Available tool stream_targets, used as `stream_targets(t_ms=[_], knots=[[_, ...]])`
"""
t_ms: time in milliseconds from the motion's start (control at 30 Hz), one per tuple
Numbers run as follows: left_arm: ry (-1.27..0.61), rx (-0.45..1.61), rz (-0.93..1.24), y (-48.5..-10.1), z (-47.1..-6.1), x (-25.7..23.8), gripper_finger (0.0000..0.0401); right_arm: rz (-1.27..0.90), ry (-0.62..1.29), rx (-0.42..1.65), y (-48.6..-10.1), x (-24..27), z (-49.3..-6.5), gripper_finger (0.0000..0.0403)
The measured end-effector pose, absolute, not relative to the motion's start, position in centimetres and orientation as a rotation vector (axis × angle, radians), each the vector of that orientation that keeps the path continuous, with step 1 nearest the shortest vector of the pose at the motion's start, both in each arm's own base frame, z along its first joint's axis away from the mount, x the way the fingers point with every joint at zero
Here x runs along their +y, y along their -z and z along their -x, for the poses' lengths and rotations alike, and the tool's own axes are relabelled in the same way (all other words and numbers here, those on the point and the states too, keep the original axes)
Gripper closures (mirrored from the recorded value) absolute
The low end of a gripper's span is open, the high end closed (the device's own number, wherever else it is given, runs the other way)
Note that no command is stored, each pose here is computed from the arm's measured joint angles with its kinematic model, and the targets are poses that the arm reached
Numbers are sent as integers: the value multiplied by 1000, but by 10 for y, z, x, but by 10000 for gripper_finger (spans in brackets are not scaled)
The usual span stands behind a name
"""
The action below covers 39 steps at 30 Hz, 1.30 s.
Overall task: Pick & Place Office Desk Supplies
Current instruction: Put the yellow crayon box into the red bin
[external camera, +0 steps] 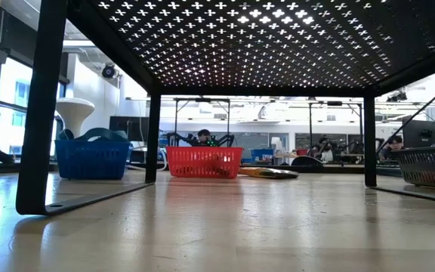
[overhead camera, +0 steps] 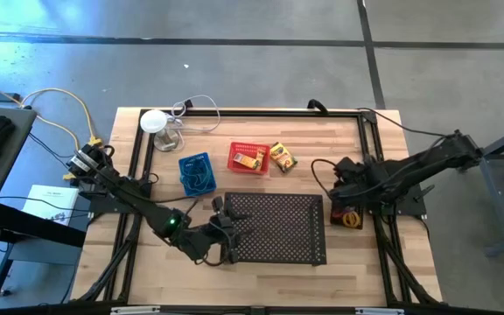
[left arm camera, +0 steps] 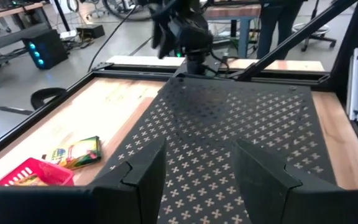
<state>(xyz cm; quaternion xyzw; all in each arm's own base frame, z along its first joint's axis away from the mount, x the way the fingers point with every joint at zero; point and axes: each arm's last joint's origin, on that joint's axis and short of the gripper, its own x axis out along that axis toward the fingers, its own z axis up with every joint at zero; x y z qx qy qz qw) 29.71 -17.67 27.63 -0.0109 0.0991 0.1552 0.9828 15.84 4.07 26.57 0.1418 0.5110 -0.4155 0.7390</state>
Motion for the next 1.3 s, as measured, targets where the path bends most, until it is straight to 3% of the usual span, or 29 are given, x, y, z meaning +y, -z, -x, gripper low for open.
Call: stream_targets(t_ms=[133, 233, 533, 667, 933, 1300], knots=[[-318, 210, 21, -275, -297, -175, 229, -162, 880, 1039, -270, 36, -163, 228], [-321, 223, 20, -273, -297, -175, 229, -177, 868, 1032, -270, 32, -168, 214], [-328, 220, 74, -273, -297, -175, 229, -177, 860, 972, -273, 0, -189, 89], [-331, 215, 104, -273, -297, -175, 229, -243, 817, 952, -276, -36, -200, 59], [-327, 229, 92, -271, -295, -176, 229, -432, 537, 845, -265, -95, -221, 58], [-335, 267, 107, -274, -280, -179, 229, -353, 591, 860, -203, -118, -259, 58]])
